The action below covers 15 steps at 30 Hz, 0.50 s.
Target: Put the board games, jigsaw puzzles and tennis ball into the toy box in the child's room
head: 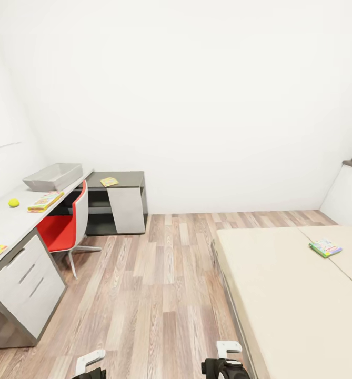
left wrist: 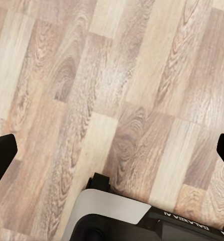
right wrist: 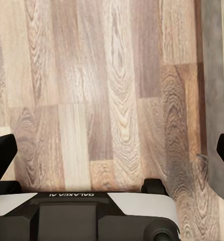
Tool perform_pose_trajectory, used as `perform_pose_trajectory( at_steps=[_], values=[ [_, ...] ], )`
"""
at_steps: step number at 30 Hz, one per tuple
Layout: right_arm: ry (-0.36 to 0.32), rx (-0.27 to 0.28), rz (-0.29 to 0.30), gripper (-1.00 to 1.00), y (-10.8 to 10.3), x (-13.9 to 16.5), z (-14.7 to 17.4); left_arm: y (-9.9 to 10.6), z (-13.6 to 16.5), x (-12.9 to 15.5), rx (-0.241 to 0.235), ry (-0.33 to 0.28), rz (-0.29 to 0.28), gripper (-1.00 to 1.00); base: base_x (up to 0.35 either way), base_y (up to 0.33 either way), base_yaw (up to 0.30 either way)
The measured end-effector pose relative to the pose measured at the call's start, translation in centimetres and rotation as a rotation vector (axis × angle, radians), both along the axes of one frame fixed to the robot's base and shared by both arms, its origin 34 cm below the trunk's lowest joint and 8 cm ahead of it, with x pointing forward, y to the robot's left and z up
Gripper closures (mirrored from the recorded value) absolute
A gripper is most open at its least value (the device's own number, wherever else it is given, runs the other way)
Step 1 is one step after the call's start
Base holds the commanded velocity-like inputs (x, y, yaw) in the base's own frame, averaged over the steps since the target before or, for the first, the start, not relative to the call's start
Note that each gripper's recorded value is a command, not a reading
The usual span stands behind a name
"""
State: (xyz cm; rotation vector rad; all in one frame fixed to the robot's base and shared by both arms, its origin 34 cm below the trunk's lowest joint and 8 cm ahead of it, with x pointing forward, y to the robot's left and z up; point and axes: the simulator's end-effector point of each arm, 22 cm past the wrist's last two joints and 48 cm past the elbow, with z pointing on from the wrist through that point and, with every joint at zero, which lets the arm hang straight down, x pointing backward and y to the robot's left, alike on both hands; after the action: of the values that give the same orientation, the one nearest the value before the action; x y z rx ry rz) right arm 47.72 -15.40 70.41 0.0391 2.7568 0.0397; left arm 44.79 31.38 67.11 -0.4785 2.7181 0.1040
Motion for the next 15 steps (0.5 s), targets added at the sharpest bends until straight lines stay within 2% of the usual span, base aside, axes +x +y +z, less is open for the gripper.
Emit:
perform_pose_trajectory(
  at_steps=[15],
  values=[
    [0.0,0.0,0.0,-1.0,0.01,0.0,0.0,-0.03,0.0,0.01,-0.001,0.0,0.0,-1.0,0.0,0.0,-0.005]
  ],
)
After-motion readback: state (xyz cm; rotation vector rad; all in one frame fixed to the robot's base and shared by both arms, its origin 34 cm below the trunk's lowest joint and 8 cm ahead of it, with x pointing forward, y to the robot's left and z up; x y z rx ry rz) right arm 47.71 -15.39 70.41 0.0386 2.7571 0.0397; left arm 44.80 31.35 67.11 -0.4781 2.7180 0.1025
